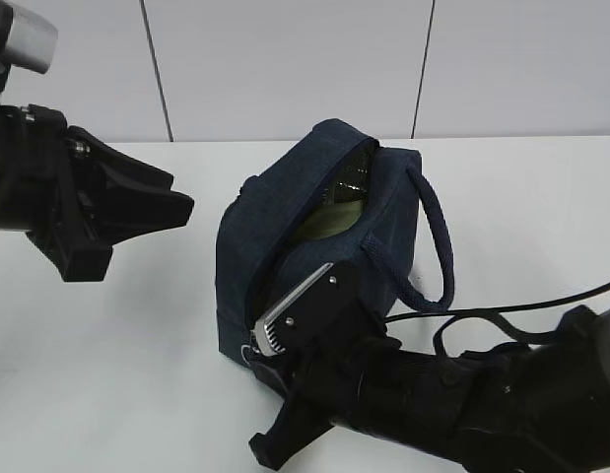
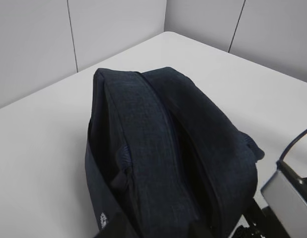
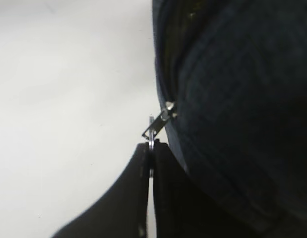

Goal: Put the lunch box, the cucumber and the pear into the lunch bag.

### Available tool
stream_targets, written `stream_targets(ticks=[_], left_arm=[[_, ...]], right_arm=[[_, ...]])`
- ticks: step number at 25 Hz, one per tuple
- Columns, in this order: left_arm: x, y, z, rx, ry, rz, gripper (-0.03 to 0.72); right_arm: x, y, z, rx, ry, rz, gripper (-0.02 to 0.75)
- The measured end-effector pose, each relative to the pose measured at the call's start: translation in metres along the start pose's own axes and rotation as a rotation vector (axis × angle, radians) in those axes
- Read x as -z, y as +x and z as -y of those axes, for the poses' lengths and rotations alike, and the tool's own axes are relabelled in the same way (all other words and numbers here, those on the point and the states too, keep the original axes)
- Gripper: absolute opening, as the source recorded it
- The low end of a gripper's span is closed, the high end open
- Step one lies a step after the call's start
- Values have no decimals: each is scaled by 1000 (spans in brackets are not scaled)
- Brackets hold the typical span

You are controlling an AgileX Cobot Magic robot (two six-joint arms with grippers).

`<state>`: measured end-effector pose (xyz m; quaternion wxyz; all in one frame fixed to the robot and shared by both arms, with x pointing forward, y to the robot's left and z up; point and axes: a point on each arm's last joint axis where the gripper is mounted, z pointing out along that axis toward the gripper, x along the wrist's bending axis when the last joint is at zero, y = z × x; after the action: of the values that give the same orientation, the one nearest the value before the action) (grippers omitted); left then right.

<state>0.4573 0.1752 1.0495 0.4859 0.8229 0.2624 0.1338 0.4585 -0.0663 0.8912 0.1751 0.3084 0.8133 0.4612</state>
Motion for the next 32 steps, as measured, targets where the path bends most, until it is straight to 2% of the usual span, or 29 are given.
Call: stream_targets(ticks=[10,16,25,32], left_arm=[[0,0,0,0,0,0,239],[0,0,0,-2,1,0,239],[0,0,0,-7,5,0,239],[0,0,0,-7,5,0,239]], right_arm=[[34,1,-29,36,38,-5,0],[52,2,-48,86,-21,-15,0],[53,1,-81,111,-80,-6,0],[53,-1,-107,161,-81,14,0]])
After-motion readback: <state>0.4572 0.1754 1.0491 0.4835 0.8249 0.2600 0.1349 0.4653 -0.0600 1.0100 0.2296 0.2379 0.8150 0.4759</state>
